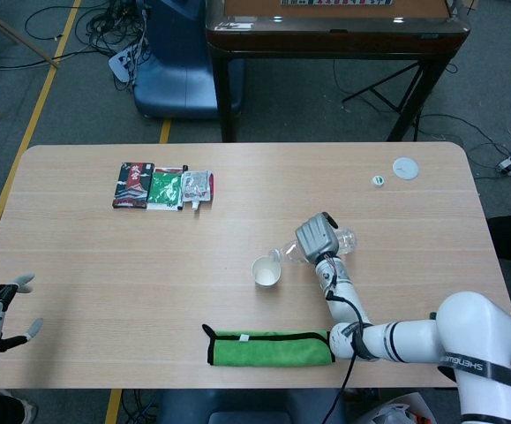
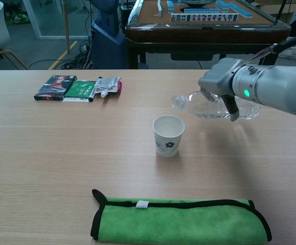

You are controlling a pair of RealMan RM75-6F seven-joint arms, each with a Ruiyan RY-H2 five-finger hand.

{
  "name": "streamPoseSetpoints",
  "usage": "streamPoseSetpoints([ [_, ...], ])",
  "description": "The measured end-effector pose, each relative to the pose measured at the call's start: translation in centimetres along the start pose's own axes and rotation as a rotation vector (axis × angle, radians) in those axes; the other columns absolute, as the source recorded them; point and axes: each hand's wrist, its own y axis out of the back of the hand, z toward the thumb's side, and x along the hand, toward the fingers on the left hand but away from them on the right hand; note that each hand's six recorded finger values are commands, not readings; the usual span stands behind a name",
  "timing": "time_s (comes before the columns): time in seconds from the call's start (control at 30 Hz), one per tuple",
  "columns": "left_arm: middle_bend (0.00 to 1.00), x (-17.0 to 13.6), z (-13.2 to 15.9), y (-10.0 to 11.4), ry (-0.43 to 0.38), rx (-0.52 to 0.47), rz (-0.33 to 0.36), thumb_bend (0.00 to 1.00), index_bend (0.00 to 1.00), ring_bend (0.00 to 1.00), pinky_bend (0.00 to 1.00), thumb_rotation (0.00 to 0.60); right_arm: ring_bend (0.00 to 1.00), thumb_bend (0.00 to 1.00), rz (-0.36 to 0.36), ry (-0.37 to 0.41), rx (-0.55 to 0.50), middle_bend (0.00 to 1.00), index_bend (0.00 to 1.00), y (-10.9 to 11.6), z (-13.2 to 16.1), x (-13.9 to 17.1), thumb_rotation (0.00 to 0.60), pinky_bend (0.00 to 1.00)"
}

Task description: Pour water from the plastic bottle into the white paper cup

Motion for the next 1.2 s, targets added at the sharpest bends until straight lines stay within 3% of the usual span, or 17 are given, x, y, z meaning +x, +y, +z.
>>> streamPoseSetpoints([
  [1.2, 0.34, -0.06, -0.04, -0.05, 0.005, 0.003, -0.008, 0.22, 0.21, 0.27, 0.44, 0.6, 0.53, 0.18, -0.003, -0.027, 0.201, 0.66, 0.63, 0.88, 0.61, 0.17, 0.6, 0.5],
])
